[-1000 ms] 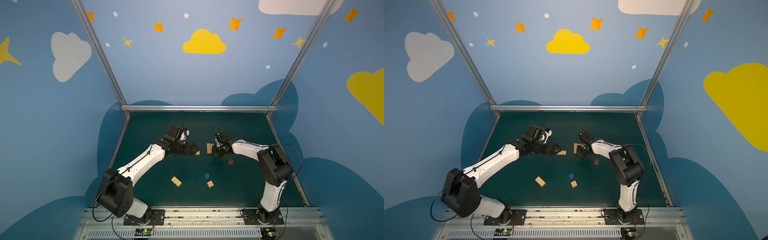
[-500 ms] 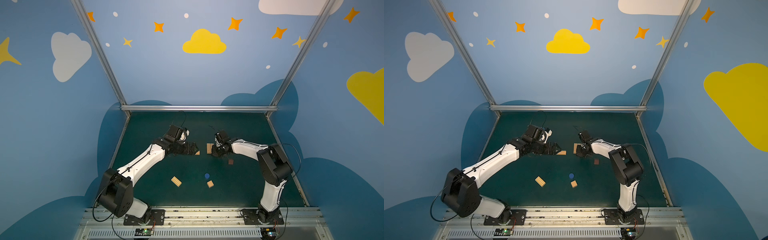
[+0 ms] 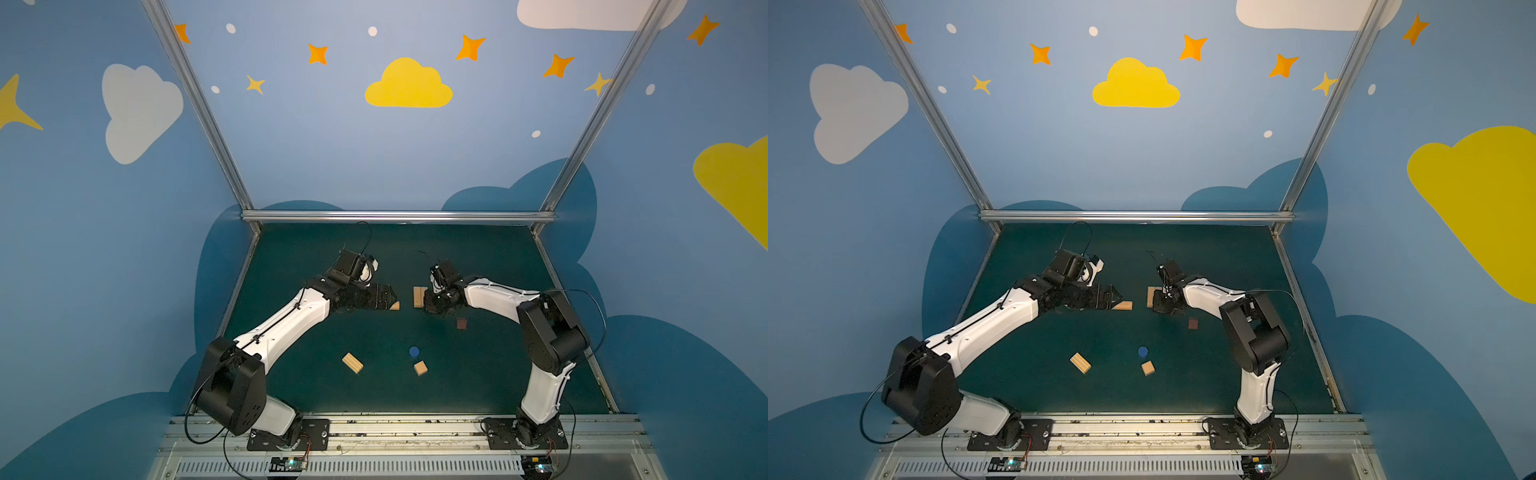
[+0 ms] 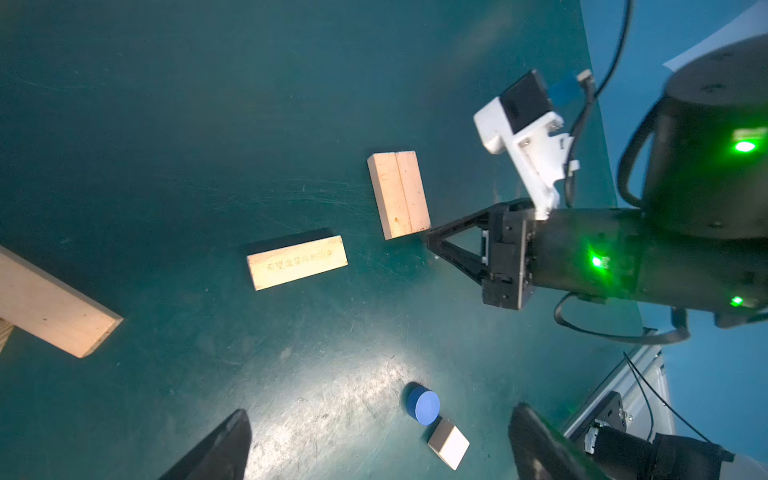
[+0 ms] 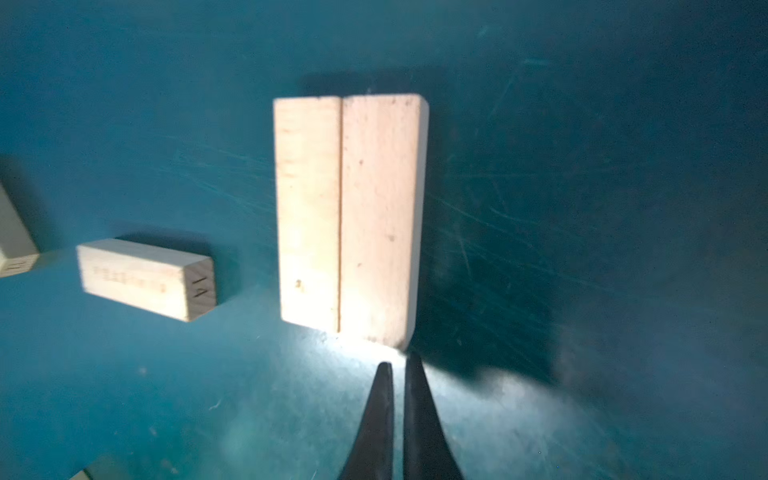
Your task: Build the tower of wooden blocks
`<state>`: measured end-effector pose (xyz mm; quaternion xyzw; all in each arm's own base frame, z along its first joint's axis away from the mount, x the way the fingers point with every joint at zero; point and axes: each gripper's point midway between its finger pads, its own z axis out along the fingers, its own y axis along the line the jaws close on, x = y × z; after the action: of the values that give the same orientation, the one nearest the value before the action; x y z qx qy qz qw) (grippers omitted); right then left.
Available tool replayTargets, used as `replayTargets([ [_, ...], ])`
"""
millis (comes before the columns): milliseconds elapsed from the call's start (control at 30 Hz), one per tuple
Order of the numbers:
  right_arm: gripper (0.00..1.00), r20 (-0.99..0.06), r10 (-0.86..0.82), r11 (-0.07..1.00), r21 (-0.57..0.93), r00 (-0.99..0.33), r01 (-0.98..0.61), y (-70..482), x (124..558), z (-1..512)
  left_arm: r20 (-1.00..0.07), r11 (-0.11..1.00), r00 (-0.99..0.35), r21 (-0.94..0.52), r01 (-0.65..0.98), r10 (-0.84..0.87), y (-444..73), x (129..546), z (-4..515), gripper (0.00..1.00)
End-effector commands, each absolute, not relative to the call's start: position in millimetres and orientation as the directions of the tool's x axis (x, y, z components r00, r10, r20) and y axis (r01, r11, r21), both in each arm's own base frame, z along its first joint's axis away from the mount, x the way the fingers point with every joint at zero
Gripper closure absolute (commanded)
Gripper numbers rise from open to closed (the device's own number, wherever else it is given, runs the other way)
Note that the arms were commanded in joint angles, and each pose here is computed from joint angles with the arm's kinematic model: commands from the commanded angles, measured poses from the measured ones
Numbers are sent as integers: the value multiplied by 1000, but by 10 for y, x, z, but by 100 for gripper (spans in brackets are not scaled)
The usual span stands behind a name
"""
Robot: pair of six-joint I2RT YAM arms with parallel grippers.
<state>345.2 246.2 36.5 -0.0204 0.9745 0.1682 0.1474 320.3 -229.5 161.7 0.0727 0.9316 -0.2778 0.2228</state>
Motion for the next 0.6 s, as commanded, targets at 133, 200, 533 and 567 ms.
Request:
replayTargets([
  [133, 100, -338, 9, 934, 338, -941, -112, 2381, 3311, 723, -481, 844, -877, -479, 243, -21, -2295, 3301, 1703, 8],
  [200, 100, -355, 3, 936, 329, -935, -122, 2348, 3311, 814, -470, 844, -882, -485, 231, -29, -2321, 3340, 1698, 11],
  [533, 100, -391, 9, 945, 306, -920, -121, 2102, 3579, 1003, -423, 830, -902, -533, 165, -92, -2625, 3673, 1507, 35],
  [567, 100, -391, 9, 944, 307, -920, -121, 2091, 3616, 1000, -420, 827, -903, -537, 164, -94, -2660, 3710, 1478, 40],
])
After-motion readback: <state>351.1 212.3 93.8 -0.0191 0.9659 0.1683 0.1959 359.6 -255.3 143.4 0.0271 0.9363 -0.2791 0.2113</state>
